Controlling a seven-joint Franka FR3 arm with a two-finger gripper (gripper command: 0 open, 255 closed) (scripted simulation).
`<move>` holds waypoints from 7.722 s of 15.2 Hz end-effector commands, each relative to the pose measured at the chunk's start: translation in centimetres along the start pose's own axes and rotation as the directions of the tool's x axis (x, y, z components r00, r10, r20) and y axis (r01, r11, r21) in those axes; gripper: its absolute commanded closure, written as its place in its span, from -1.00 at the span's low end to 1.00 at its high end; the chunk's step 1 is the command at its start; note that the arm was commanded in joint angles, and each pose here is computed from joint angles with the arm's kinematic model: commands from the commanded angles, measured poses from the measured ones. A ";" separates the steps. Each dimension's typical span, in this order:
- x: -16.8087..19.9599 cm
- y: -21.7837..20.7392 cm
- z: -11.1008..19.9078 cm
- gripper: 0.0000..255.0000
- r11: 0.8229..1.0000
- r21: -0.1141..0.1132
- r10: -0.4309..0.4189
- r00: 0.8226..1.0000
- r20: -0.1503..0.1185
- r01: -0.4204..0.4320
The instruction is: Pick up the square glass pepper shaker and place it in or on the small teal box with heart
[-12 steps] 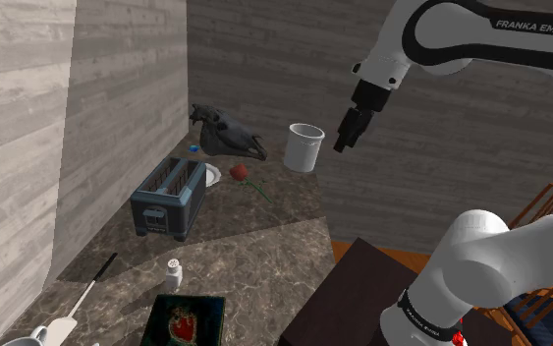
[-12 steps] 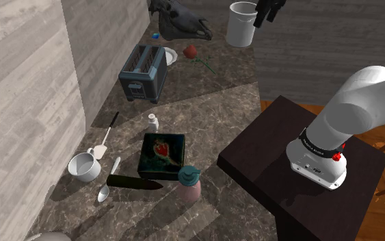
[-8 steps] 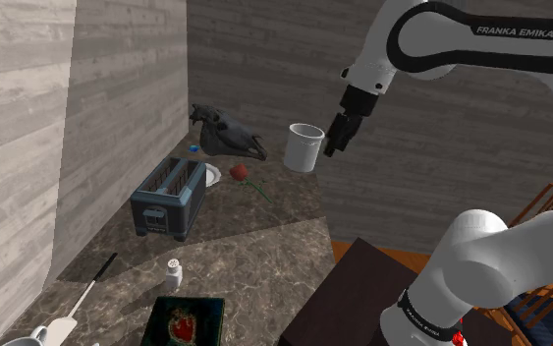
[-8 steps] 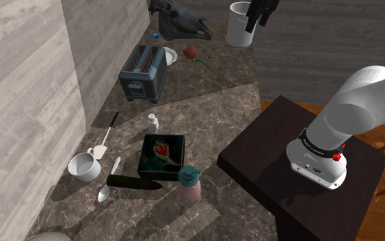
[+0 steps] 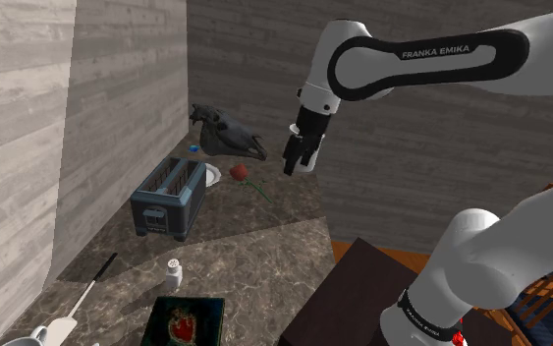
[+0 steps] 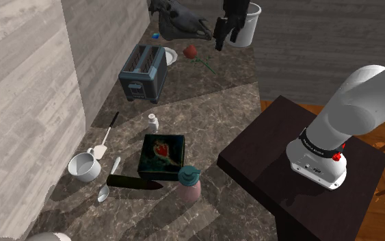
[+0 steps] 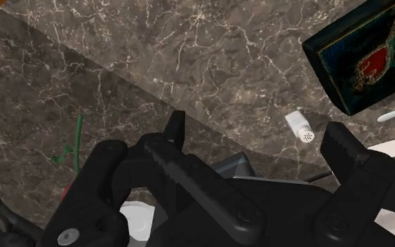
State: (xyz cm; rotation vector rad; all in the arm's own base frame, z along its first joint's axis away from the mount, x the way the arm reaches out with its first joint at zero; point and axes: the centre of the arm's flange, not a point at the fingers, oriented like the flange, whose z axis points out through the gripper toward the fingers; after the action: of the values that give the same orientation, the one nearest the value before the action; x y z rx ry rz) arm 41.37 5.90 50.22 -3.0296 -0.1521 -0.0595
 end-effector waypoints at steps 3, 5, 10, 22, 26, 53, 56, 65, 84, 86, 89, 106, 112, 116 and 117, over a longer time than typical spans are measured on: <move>3.2 -2.5 3.8 -1.00 1.000 -0.017 -0.012 1.000 0.024 0.012; 4.8 -3.8 5.7 -1.00 1.000 -0.025 -0.018 0.999 0.036 0.019; 8.8 -6.9 10.6 -1.00 0.998 -0.045 -0.033 0.997 0.067 0.036; 17.5 -14.1 23.1 -1.00 0.993 -0.092 -0.066 0.988 0.142 0.079; 20.1 -16.5 27.5 -1.00 0.990 -0.107 -0.076 0.983 0.167 0.094; 25.5 -21.8 43.5 1.00 0.980 -0.144 -0.100 0.967 0.235 0.136; 25.5 -21.8 43.5 1.00 0.980 -0.144 -0.100 0.967 0.235 0.136; 25.6 -22.0 41.9 1.00 0.980 -0.144 -0.100 0.967 0.234 0.136; 26.0 -23.0 31.9 1.00 0.980 -0.144 -0.100 0.967 0.234 0.136; 26.1 -23.2 30.9 1.00 0.980 -0.144 -0.100 0.967 0.234 0.136; 26.1 -23.3 29.3 1.00 0.980 -0.144 -0.100 0.967 0.234 0.136; 13.7 -30.8 26.4 1.00 0.980 -0.144 -0.100 0.967 0.234 0.136; 8.4 -33.7 27.4 1.00 0.980 -0.144 -0.100 0.967 0.234 0.136; 8.3 -33.5 29.5 1.00 0.980 -0.144 -0.100 0.967 0.234 0.136; 8.3 -33.4 30.0 1.00 0.980 -0.144 -0.100 0.967 0.234 0.136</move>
State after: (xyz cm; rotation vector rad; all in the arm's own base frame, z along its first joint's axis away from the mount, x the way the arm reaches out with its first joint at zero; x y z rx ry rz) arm 47.25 43.01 24.95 -3.1749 -0.3642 0.2793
